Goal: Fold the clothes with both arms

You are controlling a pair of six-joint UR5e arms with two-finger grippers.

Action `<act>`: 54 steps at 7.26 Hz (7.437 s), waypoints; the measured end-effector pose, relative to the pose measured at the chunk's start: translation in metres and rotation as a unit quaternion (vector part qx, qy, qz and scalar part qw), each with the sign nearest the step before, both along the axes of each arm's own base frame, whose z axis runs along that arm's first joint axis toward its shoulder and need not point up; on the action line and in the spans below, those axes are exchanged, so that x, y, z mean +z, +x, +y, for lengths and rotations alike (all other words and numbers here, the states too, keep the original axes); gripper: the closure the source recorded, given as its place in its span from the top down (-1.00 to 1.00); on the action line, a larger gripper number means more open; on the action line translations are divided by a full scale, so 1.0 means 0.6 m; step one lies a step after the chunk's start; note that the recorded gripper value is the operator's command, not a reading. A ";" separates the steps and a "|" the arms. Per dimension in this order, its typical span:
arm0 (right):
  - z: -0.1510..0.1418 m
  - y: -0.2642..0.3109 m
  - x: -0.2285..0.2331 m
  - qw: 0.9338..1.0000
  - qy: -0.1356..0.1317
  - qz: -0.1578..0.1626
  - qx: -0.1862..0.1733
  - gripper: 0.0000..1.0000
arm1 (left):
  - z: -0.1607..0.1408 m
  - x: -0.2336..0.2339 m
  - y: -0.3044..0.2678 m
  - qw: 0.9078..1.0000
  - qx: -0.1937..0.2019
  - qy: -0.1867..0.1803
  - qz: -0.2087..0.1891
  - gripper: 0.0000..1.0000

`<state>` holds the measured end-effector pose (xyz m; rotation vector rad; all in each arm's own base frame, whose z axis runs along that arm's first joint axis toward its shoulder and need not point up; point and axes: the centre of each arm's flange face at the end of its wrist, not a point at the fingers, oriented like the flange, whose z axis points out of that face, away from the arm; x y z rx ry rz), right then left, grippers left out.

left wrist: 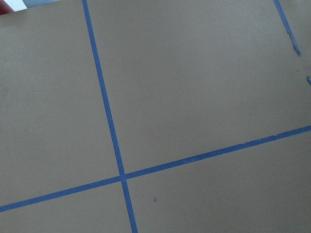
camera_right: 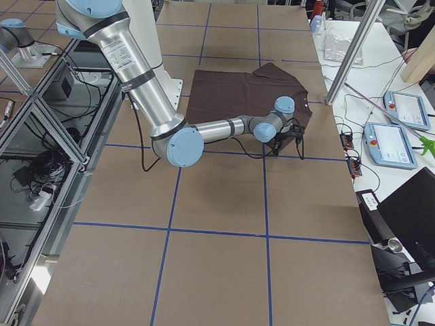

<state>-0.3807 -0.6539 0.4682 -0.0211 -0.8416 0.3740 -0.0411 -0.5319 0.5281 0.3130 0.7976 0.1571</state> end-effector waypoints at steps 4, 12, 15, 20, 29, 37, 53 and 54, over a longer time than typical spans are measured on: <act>-0.004 -0.005 -0.017 1.000 0.004 -0.005 -0.001 -1.00 | 0.001 0.000 -0.001 1.000 0.000 0.003 0.000 1.00; -0.006 -0.212 -0.301 0.996 0.068 -0.031 0.047 1.00 | 0.005 -0.006 0.005 1.000 0.007 0.000 0.024 1.00; 0.029 -0.147 -0.339 0.993 0.074 -0.078 0.043 1.00 | -0.029 -0.043 0.070 0.999 0.025 0.022 0.032 0.98; 0.163 0.154 -0.225 0.989 0.043 -0.143 0.023 1.00 | -0.193 -0.159 0.483 0.989 -0.026 -0.115 0.085 0.85; 0.203 0.201 -0.195 0.988 0.039 -0.145 0.029 1.00 | -0.192 -0.149 0.745 0.983 -0.116 -0.129 0.055 0.04; 0.202 0.187 -0.200 0.989 0.038 -0.143 0.024 1.00 | -0.226 -0.245 0.779 0.982 -0.117 -0.140 0.058 -1.00; 0.750 -0.188 -0.232 0.985 -0.109 -0.044 0.125 0.61 | 0.061 -0.507 0.777 0.950 -0.120 -0.181 0.222 0.75; 0.775 -0.185 -0.217 0.984 -0.113 -0.032 0.131 0.55 | 0.061 -0.506 0.777 0.950 -0.120 -0.182 0.222 0.76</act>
